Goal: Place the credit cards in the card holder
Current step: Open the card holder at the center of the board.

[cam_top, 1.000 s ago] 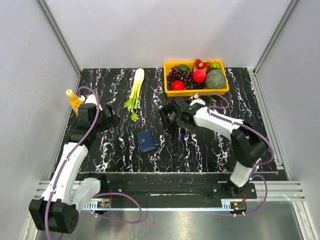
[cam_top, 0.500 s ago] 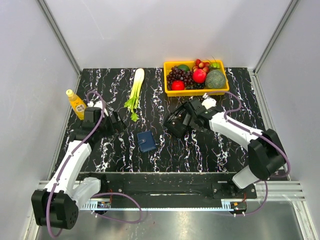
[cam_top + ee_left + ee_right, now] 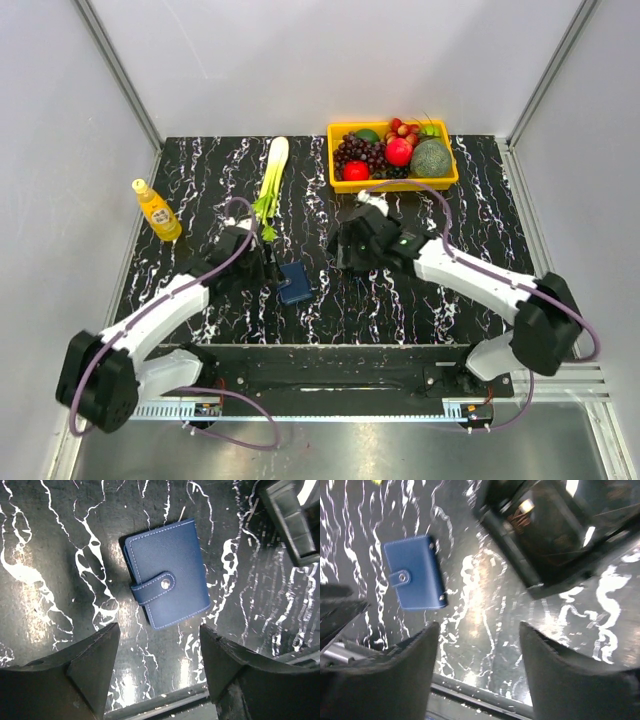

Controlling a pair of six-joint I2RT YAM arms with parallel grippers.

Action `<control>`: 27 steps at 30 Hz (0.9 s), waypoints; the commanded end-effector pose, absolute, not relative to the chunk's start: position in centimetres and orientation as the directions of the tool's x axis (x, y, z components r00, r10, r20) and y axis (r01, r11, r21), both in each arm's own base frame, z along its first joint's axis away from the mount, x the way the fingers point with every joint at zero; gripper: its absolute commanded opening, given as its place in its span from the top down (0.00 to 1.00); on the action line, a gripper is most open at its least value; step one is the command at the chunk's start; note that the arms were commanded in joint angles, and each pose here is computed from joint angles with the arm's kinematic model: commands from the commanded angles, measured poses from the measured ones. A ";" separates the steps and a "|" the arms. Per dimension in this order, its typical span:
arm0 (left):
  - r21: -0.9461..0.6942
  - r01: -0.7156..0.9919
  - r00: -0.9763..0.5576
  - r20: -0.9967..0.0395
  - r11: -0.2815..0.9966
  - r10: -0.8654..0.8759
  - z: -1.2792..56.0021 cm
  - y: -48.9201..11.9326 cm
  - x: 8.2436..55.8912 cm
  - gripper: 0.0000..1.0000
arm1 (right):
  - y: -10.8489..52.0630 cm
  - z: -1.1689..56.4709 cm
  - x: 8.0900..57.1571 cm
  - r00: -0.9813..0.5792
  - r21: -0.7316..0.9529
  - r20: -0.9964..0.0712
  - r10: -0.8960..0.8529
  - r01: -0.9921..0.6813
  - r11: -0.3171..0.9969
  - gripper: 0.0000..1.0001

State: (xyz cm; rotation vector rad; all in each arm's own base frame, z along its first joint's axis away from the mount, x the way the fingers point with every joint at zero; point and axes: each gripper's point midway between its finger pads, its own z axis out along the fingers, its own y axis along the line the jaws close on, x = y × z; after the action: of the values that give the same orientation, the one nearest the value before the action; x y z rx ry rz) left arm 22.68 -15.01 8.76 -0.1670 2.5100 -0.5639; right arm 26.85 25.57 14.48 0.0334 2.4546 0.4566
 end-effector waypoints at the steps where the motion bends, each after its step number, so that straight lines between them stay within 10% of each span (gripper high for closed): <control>1: -0.362 -0.041 -0.804 -0.541 0.931 -0.246 9.3 -15.8 25.7 0.31 | 31.1 12.9 25.3 -0.860 0.454 -0.500 0.101 -0.161 0.876 0.34; 27: -0.231 0.354 -0.831 -0.522 0.906 0.191 5.0 -18.7 26.6 0.31 | 34.6 9.4 22.1 -0.937 0.656 -0.329 0.120 -0.135 0.743 0.40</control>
State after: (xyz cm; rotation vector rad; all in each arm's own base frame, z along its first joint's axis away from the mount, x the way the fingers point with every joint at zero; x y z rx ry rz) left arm 26.44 -17.06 5.20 0.3022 2.6006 -0.3477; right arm 22.85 34.35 7.35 0.0168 2.6397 0.9250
